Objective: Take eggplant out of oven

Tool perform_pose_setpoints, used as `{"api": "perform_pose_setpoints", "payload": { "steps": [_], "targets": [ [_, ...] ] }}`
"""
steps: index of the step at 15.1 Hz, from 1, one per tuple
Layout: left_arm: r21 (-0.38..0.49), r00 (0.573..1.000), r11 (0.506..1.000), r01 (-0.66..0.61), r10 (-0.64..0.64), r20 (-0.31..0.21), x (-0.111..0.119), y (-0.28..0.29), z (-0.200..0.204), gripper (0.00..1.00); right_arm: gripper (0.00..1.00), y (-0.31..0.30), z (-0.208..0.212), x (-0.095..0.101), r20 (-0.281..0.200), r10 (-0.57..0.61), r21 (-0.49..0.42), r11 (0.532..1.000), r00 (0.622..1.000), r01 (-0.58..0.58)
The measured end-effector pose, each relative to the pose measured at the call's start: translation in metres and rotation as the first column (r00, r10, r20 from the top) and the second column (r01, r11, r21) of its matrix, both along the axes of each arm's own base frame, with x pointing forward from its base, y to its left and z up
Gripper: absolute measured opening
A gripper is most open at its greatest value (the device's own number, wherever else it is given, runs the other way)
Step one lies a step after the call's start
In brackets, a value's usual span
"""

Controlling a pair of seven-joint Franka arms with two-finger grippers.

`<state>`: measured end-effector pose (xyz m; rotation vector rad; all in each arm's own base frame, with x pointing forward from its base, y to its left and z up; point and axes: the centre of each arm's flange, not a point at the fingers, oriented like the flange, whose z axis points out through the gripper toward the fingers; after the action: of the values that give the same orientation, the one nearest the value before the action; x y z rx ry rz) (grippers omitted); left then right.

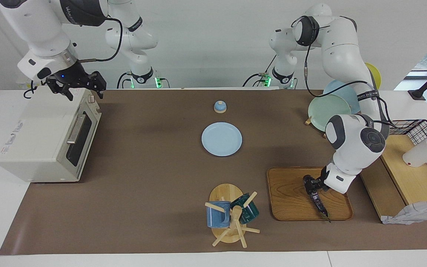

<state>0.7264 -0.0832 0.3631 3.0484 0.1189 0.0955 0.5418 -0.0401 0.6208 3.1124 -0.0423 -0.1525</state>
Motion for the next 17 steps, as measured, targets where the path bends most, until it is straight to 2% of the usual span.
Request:
{"api": "perform_pose_setpoints", "payload": {
  "steps": [2, 4, 7, 10, 13, 17],
  "targets": [
    [0.000, 1.000, 1.000, -0.009, 0.009, 0.007, -0.007, 0.011, 0.044, 1.00, 1.00, 0.001, 0.003, 0.001, 0.008, -0.014, -0.001, 1.000, 1.000, 0.014],
    [0.002, 1.000, 1.000, -0.020, 0.020, -0.014, -0.025, 0.026, 0.099, 1.00, 1.00, 0.001, 0.003, 0.002, 0.009, -0.016, 0.001, 1.000, 1.000, 0.016],
    [0.007, 0.999, 1.000, -0.014, 0.014, -0.043, -0.065, 0.032, 0.177, 1.00, 1.00, -0.004, 0.002, 0.002, 0.006, -0.027, 0.001, 1.000, 1.000, 0.027],
    [0.014, 0.997, 1.000, -0.001, 0.002, -0.075, -0.106, 0.032, 0.235, 1.00, 1.00, -0.009, 0.002, 0.002, 0.006, -0.037, 0.002, 0.999, 0.999, 0.037],
    [0.031, 0.995, 0.999, 0.012, -0.009, -0.102, -0.137, 0.033, 0.266, 1.00, 1.00, -0.008, 0.002, 0.002, 0.006, -0.036, 0.003, 0.999, 0.999, 0.036],
    [0.039, 0.984, 0.997, 0.061, -0.054, -0.171, -0.170, 0.030, 0.250, 1.00, 1.00, -0.008, 0.002, 0.002, 0.007, -0.036, 0.003, 0.999, 0.999, 0.036]
  ]
}}
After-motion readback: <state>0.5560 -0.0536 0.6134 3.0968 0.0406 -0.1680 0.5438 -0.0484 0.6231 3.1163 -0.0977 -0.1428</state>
